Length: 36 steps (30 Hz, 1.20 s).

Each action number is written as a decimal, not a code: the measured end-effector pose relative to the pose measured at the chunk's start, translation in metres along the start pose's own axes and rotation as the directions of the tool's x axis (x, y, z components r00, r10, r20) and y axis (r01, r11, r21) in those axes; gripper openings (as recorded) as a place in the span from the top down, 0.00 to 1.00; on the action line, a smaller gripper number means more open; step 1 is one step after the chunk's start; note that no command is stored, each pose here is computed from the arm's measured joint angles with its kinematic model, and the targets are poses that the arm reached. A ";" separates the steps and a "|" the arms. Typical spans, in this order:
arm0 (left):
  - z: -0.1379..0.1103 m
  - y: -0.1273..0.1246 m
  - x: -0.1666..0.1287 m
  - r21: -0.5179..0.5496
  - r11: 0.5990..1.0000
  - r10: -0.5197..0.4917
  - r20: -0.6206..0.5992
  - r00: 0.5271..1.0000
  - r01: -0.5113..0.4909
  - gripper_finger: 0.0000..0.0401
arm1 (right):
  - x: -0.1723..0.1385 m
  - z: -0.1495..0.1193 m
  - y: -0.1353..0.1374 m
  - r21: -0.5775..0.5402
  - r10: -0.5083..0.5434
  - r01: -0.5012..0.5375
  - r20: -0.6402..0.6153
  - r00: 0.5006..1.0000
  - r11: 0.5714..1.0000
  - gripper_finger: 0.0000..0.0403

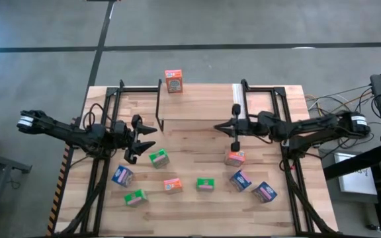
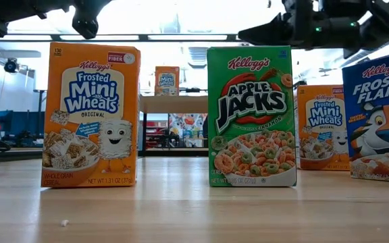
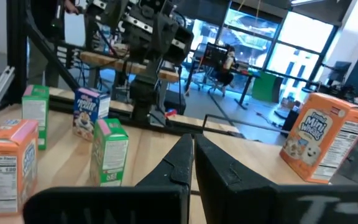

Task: Stack cereal on shelf
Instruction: Put the top left green cereal box on the shelf

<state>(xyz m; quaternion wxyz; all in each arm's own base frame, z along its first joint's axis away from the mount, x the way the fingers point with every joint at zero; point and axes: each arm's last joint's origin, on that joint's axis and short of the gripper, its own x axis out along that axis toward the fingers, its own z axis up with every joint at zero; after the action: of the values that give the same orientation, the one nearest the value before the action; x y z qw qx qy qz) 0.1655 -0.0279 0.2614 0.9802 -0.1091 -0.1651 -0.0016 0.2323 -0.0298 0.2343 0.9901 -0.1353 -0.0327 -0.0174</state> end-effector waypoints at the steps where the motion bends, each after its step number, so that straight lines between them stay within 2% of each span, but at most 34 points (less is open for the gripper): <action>1: 0.000 0.000 0.000 0.000 1.000 0.000 0.001 1.000 0.000 0.42 | -0.002 0.000 0.000 -0.001 -0.001 0.001 0.004 1.000 1.000 0.98; 19: 0.000 0.000 0.000 0.000 1.000 0.001 0.004 1.000 -0.001 0.42 | -0.058 0.008 0.005 -0.039 -0.040 0.046 0.142 0.989 0.998 0.98; 29: -0.004 0.001 0.002 0.004 0.999 0.039 -0.010 0.999 -0.039 0.42 | -0.074 -0.004 0.010 -0.040 -0.041 0.048 0.147 0.988 0.998 0.98; 36: -0.013 0.002 0.006 -0.017 0.999 0.046 -0.057 0.997 -0.047 0.42 | -0.084 0.005 0.009 -0.093 -0.059 0.081 0.218 0.974 0.992 0.98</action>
<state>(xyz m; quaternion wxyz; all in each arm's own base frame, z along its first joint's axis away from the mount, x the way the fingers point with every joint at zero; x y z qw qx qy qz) 0.1759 -0.0290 0.2510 0.9833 -0.1218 -0.1345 0.0168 0.1482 -0.0179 0.2308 0.9714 -0.1853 -0.1434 -0.0393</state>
